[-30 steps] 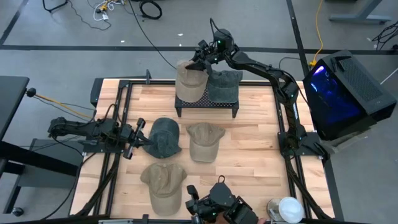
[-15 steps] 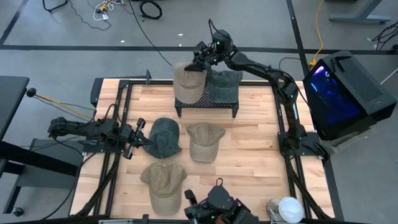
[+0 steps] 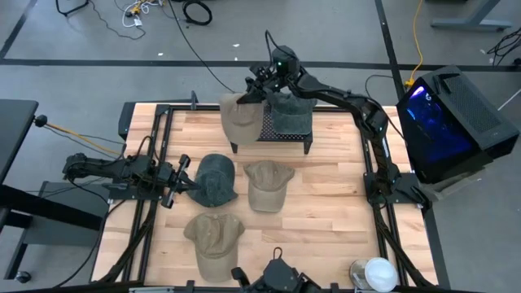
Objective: Pick & Place hat
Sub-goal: Put the bottom right brown cap on the shelf
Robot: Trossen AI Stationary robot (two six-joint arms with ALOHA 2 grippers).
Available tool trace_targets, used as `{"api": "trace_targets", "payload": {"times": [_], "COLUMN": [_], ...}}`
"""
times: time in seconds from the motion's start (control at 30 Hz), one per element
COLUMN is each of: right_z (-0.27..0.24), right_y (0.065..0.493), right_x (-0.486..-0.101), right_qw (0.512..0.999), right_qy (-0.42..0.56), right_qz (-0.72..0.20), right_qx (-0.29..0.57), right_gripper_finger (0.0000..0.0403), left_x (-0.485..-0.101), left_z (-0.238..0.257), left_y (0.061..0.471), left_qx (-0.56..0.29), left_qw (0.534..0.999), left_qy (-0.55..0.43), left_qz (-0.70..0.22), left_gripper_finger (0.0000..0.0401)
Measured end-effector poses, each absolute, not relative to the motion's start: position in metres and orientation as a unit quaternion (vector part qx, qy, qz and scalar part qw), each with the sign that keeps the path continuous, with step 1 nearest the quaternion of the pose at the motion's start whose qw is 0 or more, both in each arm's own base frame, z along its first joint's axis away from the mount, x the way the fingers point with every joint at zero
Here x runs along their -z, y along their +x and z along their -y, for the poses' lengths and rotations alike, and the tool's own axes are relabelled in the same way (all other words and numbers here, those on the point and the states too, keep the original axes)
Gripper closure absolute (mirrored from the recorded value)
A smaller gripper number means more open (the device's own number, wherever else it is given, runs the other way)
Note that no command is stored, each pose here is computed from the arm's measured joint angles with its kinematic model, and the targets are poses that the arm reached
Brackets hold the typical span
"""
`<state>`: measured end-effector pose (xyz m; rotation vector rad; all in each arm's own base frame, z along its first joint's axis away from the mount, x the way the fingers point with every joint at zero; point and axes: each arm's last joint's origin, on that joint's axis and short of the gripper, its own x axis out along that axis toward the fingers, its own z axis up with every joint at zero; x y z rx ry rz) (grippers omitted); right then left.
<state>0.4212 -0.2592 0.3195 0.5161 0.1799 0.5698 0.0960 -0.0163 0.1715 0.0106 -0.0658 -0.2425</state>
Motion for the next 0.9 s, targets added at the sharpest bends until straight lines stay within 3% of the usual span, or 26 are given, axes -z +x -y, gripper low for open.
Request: {"api": "trace_targets", "payload": {"times": [0.43, 0.9], "right_z": [0.257, 0.278], "right_y": [0.42, 0.405], "right_x": [-0.313, -0.305], "right_qw": [0.912, 0.936], "right_qy": [0.267, 0.225], "right_qz": [-0.115, -0.112], "right_qx": [-0.291, -0.245], "right_gripper_finger": [0.0393, 0.0393], "left_x": [-0.172, -0.172], "left_z": [0.016, 0.016], "left_y": [0.096, 0.096], "left_qx": [0.121, 0.121], "left_qw": [0.992, 0.992], "left_qy": [0.005, 0.005], "left_qz": [0.033, 0.033], "left_gripper_finger": [0.0398, 0.0398]}}
